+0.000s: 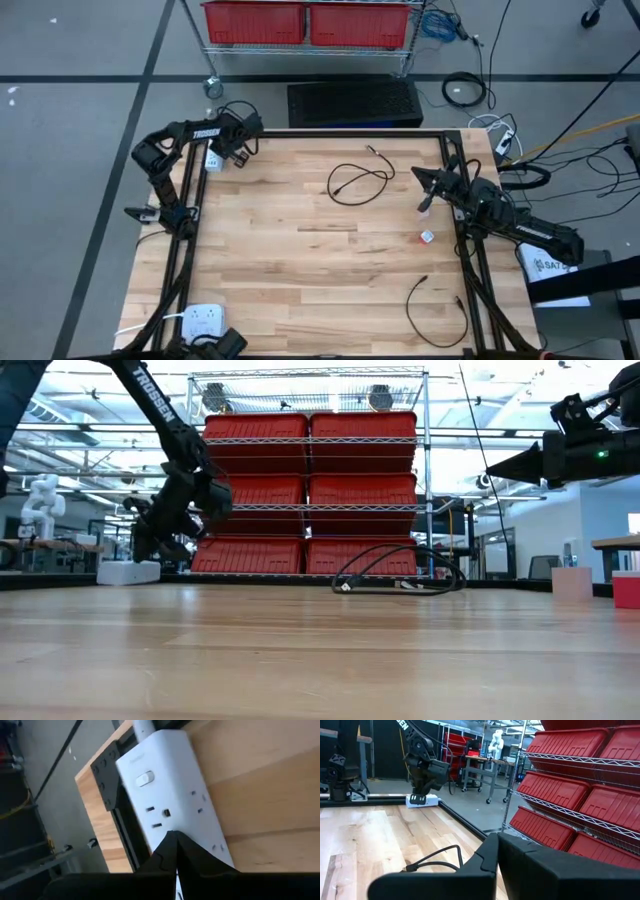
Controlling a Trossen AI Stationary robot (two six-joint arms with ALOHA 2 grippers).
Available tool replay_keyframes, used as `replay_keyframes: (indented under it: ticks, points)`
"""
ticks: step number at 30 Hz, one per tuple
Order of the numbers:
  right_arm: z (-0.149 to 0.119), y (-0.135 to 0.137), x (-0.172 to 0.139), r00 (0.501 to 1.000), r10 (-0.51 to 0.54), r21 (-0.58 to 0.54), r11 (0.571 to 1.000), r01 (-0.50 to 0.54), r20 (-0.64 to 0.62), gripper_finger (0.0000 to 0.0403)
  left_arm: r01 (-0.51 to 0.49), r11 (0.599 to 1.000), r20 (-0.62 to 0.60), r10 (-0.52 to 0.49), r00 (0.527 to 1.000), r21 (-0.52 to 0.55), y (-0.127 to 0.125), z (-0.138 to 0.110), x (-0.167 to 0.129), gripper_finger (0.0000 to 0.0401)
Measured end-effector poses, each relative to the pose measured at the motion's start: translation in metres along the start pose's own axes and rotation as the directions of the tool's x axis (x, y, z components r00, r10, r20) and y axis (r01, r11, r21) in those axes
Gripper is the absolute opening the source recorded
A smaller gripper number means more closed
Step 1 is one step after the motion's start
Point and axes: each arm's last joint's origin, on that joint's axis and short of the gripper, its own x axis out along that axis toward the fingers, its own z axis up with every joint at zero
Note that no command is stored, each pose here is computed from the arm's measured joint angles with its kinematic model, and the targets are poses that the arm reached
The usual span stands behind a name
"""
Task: Insert USB
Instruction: Insert the pink charger adapter into the top white outlet extension
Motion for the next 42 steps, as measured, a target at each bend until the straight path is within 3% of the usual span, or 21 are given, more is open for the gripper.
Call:
replay_keyframes:
  ticks: [5,7,12,19,23,27,29,33,35,38,42]
  points:
    - [0.000,0.000,0.000,1.000,0.000,0.000,1.000,0.000,0.000,0.0000,0.171,0.982,-0.039,-0.168,0.985,0.076,-0.023,-0.007,-0.006,0.0004]
    - [0.000,0.000,0.000,1.000,-0.001,0.000,1.000,0.001,0.000,0.0000,0.225,0.970,-0.002,-0.226,0.974,0.089,-0.029,-0.005,-0.013,0.0004]
    - [0.000,0.000,0.000,1.000,-0.001,0.000,1.000,0.001,0.000,0.0000,0.238,0.959,0.063,-0.250,0.966,0.152,-0.045,-0.005,-0.023,0.0004]
    - [0.000,0.000,0.000,1.000,0.000,0.000,1.000,0.000,0.000,0.0000,0.209,0.963,0.145,-0.234,0.961,0.171,-0.049,0.002,-0.043,0.0004]
    - [0.000,0.000,0.000,1.000,0.000,0.000,1.000,0.000,0.000,0.0000,0.097,0.987,0.228,-0.125,0.966,0.126,-0.036,0.012,-0.063,0.0004]
    - [0.000,0.000,0.000,1.000,-0.001,0.000,1.000,0.001,0.000,0.0000,-0.036,0.999,0.277,0.037,0.960,-0.006,-0.001,0.022,-0.082,0.0007]
    - [0.000,0.000,0.000,1.000,0.000,0.000,1.000,0.000,0.000,0.0000,-0.024,0.998,0.280,0.041,0.959,-0.064,0.018,0.029,-0.085,0.0016]
    - [0.000,0.000,0.000,1.000,0.000,0.000,1.000,0.000,0.000,0.0000,0.149,0.983,0.231,-0.122,0.965,-0.105,0.041,0.034,-0.076,0.0046]
    - [0.000,0.000,0.000,1.000,-0.001,0.000,1.000,0.001,-0.001,0.0000,0.189,0.976,0.202,-0.163,0.966,-0.111,0.046,0.034,-0.070,0.0065]
    - [0.000,0.000,0.000,1.000,0.000,0.000,1.000,0.000,0.000,0.0000,0.174,0.973,0.179,-0.146,0.973,-0.153,0.052,0.033,-0.066,0.0096]
    - [0.000,0.000,0.000,1.000,0.000,0.000,1.000,0.000,0.000,0.0000,0.044,0.969,0.147,-0.007,0.989,-0.244,0.060,0.030,-0.062,0.0139]
